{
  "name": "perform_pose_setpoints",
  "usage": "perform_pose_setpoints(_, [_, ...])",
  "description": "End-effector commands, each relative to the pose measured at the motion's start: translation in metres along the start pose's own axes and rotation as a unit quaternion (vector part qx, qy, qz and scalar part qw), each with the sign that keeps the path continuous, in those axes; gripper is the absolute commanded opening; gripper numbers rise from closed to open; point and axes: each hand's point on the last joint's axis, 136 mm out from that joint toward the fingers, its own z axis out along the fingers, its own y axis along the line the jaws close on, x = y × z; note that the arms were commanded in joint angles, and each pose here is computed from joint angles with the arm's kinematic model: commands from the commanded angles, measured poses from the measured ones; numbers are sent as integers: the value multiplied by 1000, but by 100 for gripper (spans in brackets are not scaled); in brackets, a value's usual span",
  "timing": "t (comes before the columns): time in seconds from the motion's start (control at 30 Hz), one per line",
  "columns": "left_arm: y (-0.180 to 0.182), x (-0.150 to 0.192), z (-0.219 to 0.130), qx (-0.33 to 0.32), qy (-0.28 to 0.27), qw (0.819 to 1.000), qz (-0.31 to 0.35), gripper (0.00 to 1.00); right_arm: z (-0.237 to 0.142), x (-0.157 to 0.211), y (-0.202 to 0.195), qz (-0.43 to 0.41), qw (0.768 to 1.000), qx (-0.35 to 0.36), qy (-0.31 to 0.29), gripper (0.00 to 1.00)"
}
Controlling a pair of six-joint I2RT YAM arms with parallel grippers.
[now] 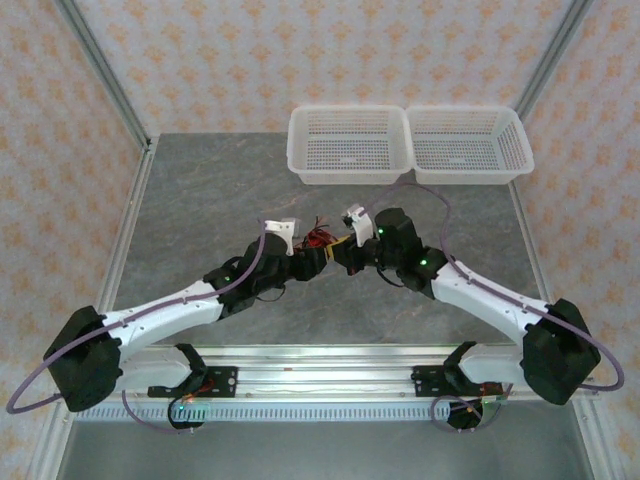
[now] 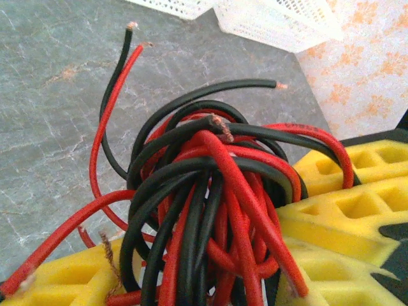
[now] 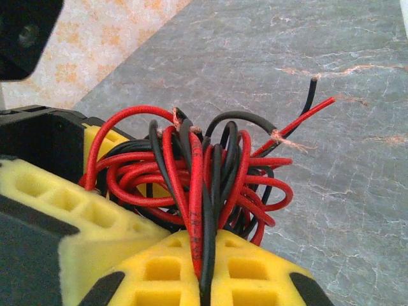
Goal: Untangle the cables
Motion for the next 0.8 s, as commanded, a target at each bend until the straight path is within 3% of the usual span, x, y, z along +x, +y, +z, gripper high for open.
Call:
perform_pose_setpoints(0.0, [-11, -9, 1, 18, -11, 1000, 0, 50, -3, -18, 19, -47, 998, -29, 3, 0])
perform_pose_setpoints(0.1, [-8, -11, 1, 10, -16, 1000, 0, 44, -3, -15, 22, -71, 997, -29, 33, 0])
perform_pose_setpoints(0.33, [-6, -12, 4, 8, -23, 1000, -10, 0, -4, -14, 18, -107, 991, -5, 75, 0])
perform_pose_setpoints(0.57, [-20, -13, -6, 63, -14, 997, -45, 0, -12, -28, -26, -137, 979, 132, 77, 0])
perform_pose_setpoints(0.77, [-26, -19, -26, 117, -11, 989, -88, 0, -22, -47, -52, -142, 964, 221, 34, 0])
